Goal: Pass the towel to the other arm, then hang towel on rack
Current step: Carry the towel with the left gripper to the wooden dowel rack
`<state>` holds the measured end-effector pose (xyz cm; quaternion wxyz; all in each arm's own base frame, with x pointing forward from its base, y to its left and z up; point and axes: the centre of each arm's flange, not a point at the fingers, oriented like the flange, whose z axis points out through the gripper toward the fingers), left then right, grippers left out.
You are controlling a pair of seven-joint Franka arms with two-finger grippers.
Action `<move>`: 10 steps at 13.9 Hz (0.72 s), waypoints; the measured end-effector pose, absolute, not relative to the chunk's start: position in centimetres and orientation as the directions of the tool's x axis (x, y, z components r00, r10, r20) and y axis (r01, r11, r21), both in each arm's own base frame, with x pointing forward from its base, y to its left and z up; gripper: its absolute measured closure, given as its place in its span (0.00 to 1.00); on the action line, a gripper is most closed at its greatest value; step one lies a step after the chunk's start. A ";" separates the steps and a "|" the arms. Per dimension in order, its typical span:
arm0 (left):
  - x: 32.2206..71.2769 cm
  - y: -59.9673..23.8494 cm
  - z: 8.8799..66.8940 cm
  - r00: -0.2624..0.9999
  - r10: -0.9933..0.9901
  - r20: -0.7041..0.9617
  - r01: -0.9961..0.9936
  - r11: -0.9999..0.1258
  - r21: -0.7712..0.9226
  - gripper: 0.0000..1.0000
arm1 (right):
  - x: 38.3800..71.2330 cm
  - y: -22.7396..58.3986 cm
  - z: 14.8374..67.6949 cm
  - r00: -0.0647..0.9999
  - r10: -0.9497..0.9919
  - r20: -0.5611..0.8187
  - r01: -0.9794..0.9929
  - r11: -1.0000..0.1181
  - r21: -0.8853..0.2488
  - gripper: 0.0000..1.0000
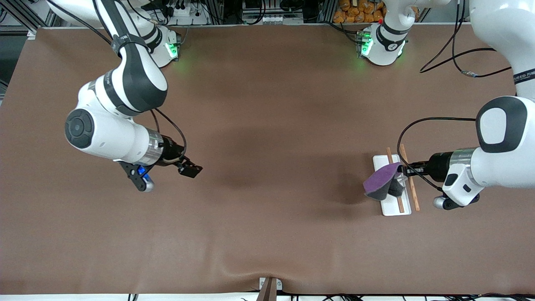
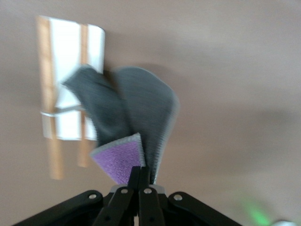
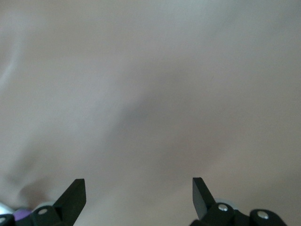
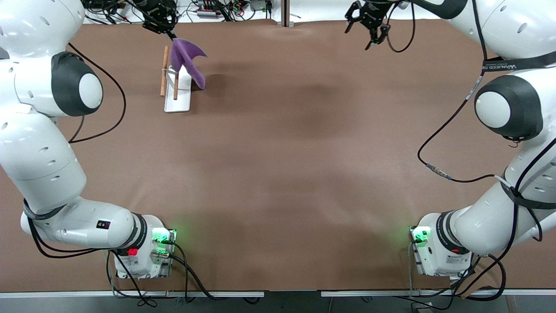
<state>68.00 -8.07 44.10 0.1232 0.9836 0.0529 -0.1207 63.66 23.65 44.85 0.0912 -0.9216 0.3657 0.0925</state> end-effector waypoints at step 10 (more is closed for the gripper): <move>66.6 -8.5 49.1 0.969 -0.203 -0.141 -0.202 -0.979 0.023 0.99 | 64.5 11.5 47.6 0.921 -0.359 -0.153 -0.370 -0.928 -0.050 0.00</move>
